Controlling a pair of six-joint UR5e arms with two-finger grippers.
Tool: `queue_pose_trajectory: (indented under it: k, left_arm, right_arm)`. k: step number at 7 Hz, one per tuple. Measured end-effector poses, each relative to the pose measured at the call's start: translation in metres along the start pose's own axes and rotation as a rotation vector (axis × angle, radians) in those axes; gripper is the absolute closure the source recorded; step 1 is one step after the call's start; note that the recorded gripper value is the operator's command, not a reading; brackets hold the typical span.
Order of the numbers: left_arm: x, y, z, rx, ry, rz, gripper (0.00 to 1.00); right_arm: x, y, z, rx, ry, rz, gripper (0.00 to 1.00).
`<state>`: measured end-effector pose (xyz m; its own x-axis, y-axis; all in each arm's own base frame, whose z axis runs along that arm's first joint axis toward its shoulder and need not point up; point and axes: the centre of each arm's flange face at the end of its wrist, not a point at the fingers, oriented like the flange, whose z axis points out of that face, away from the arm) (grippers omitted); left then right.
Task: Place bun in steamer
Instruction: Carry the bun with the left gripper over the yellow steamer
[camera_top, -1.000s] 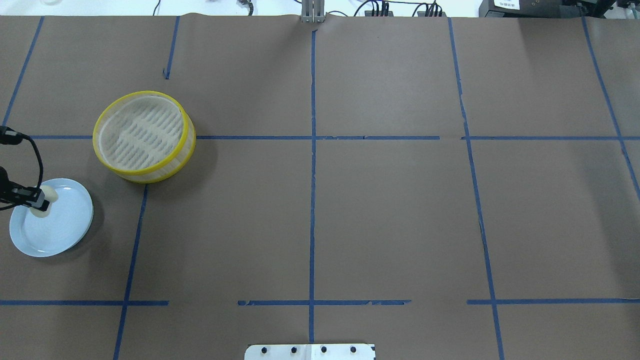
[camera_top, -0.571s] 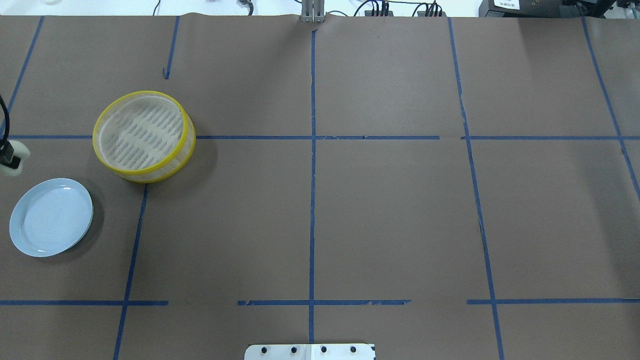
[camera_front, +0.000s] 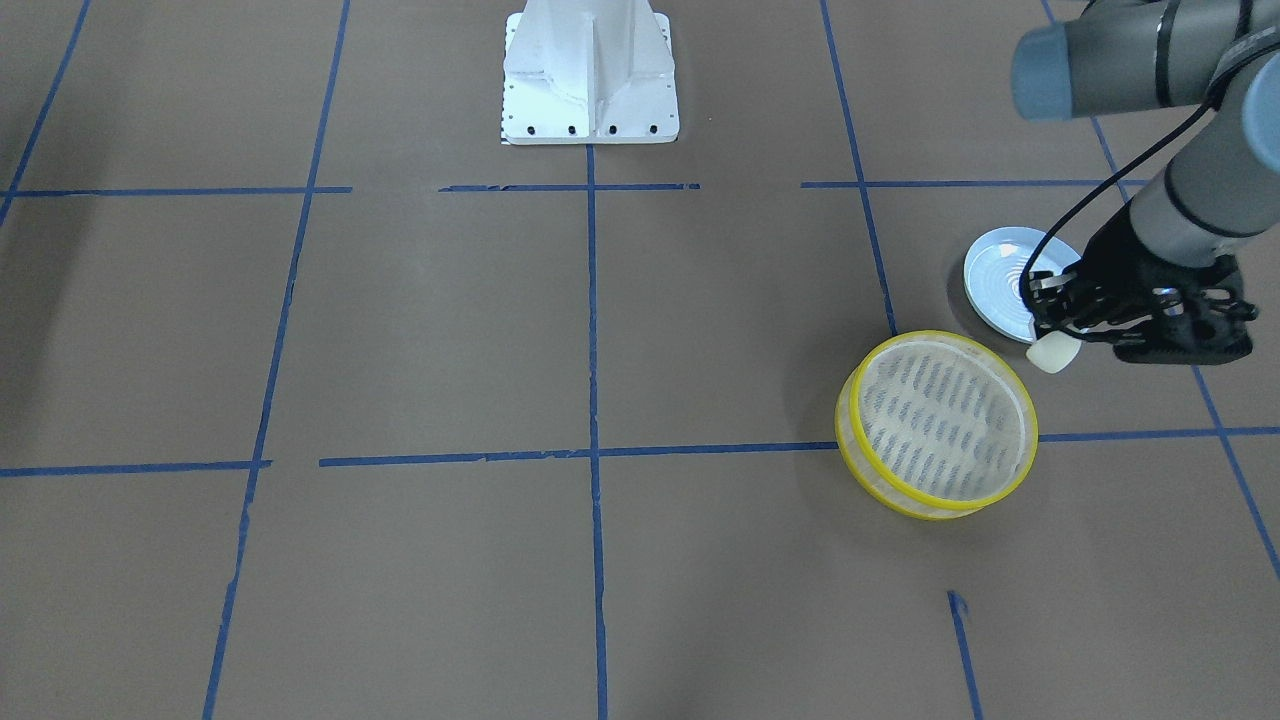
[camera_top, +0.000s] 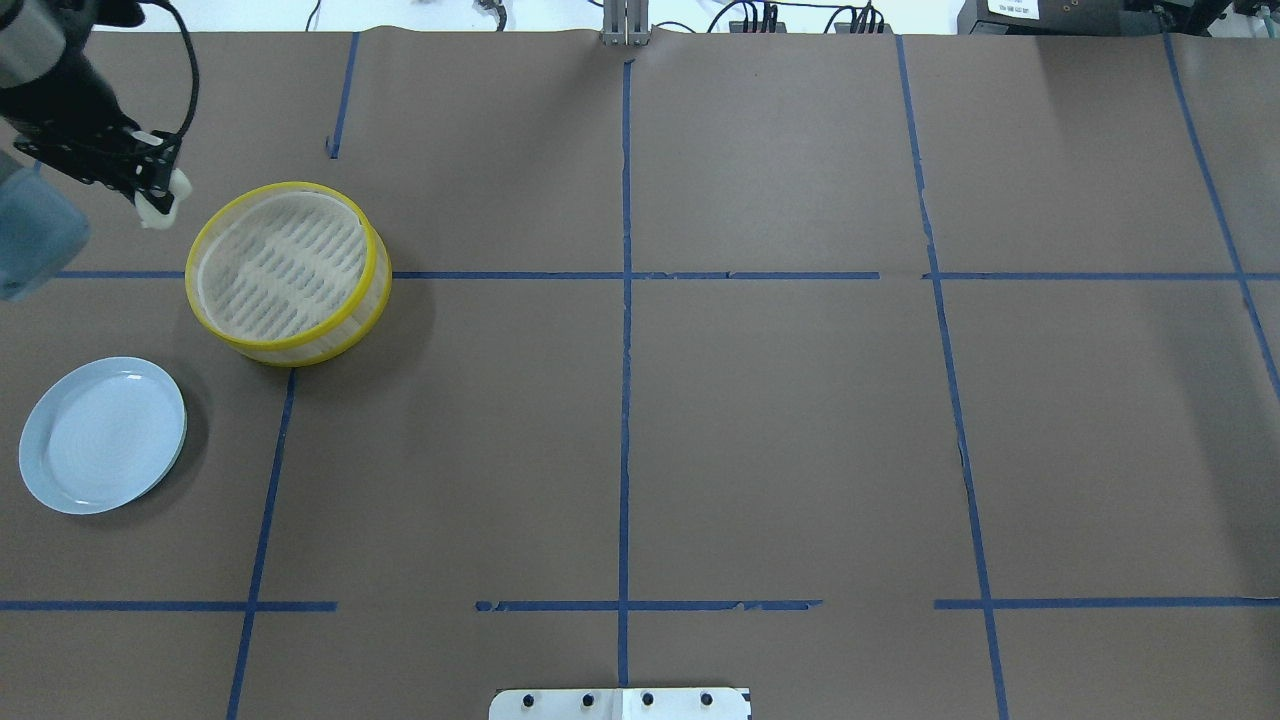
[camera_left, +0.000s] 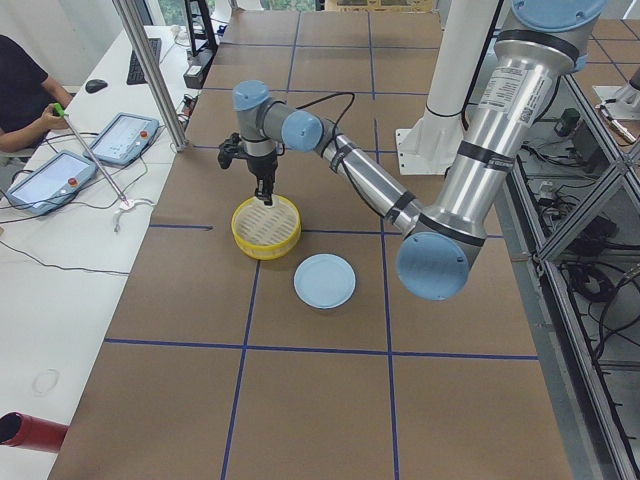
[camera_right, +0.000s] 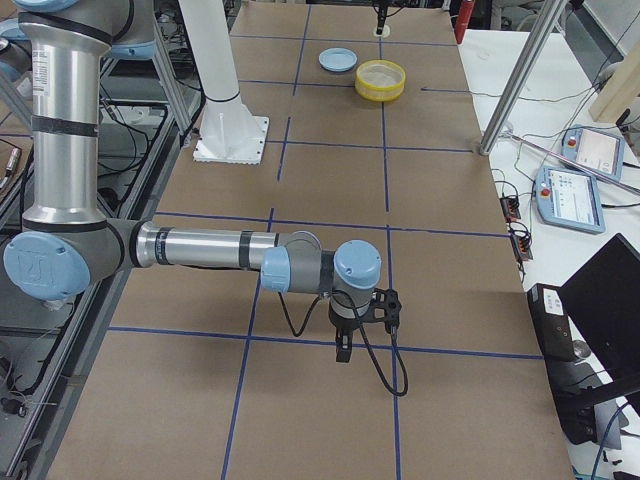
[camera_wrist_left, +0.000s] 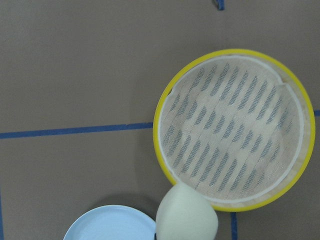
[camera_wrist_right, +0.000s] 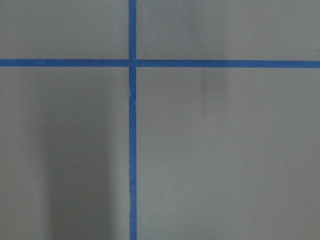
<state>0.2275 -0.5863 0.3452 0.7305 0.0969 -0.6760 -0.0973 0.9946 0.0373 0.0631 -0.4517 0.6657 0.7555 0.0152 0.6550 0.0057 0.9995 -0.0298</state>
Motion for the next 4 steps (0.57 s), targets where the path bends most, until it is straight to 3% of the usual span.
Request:
queue_pose_trajectory:
  k: [2,4]
  left_arm:
    - [0.026,-0.015,0.065,-0.019,0.023,0.022,0.75]
    - [0.036,-0.012,0.105,-0.027,0.002,0.026,0.74]
  right_arm:
    - [0.000,0.000,0.000,0.000,0.000,0.000,0.00]
    - [0.000,0.000,0.000,0.000,0.000,0.001,0.00]
